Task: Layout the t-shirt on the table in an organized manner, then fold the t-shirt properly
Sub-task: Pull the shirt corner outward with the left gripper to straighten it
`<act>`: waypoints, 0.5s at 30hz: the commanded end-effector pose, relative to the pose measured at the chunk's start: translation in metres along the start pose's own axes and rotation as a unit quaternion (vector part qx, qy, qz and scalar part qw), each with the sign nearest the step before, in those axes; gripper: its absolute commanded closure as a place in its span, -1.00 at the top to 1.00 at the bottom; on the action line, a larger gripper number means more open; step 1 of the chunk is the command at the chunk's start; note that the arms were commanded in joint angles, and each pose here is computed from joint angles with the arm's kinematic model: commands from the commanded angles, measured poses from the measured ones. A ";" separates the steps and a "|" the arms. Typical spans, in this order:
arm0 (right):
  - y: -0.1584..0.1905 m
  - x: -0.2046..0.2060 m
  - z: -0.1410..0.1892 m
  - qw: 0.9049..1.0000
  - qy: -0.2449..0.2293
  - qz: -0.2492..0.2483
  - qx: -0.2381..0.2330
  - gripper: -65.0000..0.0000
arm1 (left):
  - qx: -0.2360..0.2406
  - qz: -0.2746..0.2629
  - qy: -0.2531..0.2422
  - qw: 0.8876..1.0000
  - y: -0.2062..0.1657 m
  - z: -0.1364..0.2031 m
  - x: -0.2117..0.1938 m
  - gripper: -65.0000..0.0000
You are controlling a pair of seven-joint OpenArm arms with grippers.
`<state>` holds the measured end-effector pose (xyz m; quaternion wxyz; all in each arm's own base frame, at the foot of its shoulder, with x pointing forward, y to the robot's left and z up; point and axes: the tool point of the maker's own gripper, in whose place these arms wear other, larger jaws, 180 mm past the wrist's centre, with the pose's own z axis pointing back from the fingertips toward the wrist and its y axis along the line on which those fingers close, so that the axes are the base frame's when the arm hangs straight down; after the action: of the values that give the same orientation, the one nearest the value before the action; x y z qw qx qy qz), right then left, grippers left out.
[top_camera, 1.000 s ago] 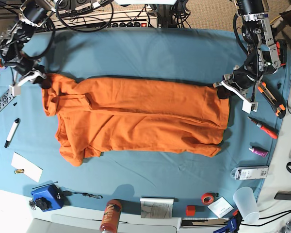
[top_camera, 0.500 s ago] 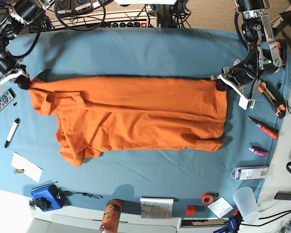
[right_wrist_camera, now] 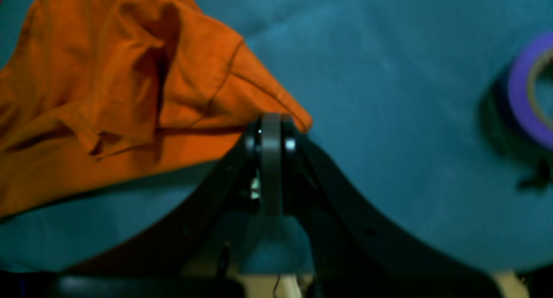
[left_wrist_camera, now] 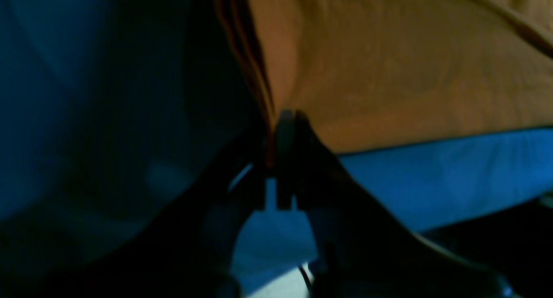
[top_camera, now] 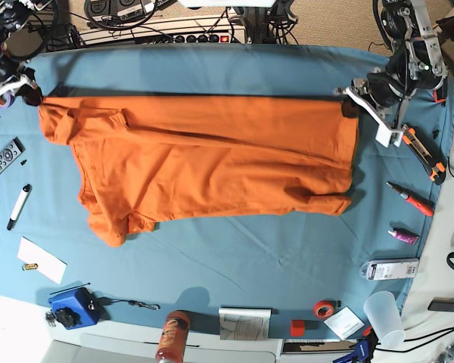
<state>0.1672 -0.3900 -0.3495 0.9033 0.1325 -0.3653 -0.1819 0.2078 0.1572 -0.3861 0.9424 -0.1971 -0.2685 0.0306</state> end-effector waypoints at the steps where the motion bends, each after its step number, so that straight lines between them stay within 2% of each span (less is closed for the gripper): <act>1: -0.004 0.016 0.013 1.000 -0.022 0.012 -0.005 -1.00 | -0.002 -0.004 -0.006 1.000 0.000 0.005 0.003 -1.00; 6: -0.011 0.002 0.029 1.000 -0.015 -0.003 -0.007 -1.00 | 0.016 -0.005 0.012 1.000 0.007 0.006 -0.011 -1.00; 9: -0.014 -0.004 0.031 1.000 -0.006 -0.004 -0.011 -1.00 | 0.032 -0.010 0.018 0.999 0.014 0.007 -0.017 -1.00; 13: -0.013 -0.002 0.031 1.000 -0.009 -0.003 -0.010 -1.00 | 0.031 -0.010 0.018 0.999 0.013 0.007 -0.016 -1.00; 14: -0.013 -0.002 0.031 1.000 -0.009 -0.003 -0.010 -1.00 | 0.032 -0.010 0.019 0.999 0.013 0.007 -0.017 -0.85; 15: -0.013 -0.001 0.031 1.000 -0.009 -0.003 -0.010 -0.92 | 0.032 -0.010 0.019 0.999 0.013 0.007 -0.017 -0.64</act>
<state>0.1346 -0.3946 -0.3503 0.9044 0.1370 -0.3500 -0.2019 0.1889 0.1621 -0.3977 0.9518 -0.1802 -0.2462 0.0319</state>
